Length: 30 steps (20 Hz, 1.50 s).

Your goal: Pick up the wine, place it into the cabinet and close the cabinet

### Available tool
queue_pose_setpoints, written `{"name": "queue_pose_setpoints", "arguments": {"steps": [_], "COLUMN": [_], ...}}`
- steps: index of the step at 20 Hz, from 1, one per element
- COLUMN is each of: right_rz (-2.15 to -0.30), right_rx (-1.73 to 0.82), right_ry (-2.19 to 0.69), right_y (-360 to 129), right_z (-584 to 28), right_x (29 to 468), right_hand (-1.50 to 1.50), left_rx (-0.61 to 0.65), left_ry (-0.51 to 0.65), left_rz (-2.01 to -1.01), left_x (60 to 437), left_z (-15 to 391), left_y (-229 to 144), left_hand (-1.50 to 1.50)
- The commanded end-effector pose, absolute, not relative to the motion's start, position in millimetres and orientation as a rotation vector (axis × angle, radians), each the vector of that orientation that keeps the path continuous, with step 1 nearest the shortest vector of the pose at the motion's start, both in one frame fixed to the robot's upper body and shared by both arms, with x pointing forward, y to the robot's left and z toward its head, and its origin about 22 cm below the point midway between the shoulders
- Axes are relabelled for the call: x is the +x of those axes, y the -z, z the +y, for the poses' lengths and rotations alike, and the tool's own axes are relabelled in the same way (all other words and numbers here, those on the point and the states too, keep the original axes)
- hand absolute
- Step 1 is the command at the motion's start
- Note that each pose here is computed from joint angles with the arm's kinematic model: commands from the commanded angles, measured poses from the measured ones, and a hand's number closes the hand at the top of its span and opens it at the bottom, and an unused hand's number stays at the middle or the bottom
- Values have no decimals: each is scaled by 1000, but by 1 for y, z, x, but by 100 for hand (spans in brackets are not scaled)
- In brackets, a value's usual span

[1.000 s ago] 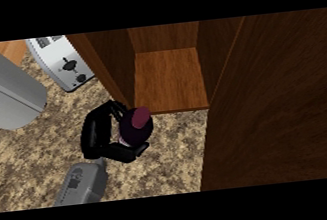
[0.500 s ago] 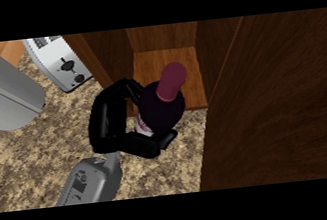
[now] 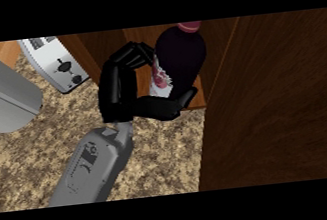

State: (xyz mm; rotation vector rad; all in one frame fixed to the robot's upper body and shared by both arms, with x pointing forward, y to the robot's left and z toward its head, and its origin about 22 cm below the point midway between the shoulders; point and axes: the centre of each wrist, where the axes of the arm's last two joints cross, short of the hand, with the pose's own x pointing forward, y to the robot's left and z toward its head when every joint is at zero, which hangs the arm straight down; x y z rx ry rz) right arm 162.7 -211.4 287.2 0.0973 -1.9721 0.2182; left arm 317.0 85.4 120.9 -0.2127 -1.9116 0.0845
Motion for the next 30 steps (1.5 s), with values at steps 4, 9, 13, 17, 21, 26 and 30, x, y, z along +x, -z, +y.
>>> {"name": "queue_pose_setpoints", "arguments": {"steps": [4, 9, 13, 17, 21, 26, 30], "right_rz": [-1994, -1995, -1980, -1992, -2000, -1975, -1966], "right_rx": [190, 198, 185, 193, 199, 209, 193], "right_ry": [-268, -263, -262, -228, -284, -267, -266], "right_y": [-284, -288, -279, -290, -289, -287, -287], "right_z": [-215, -220, -214, -222, -220, -218, -209], "right_x": [137, 146, 140, 157, 140, 154, 147], "right_hand": [-150, -150, -150, -150, -150, -150, -150], "left_rx": [-162, -30, -13, -15, 15, 28, 36], "left_ry": [-87, 30, 33, 43, 26, 23, 33], "left_rz": [-1911, -1982, -1978, -1959, -1949, -1930, -1884], "left_x": [336, 343, 354, 355, 366, 360, 362], "left_z": [76, 61, 74, 72, 75, 68, 74], "left_y": [-126, -107, -97, -77, -67, -49, -29], "left_hand": [150, 150, 150, 150, 150, 150, 150]}}
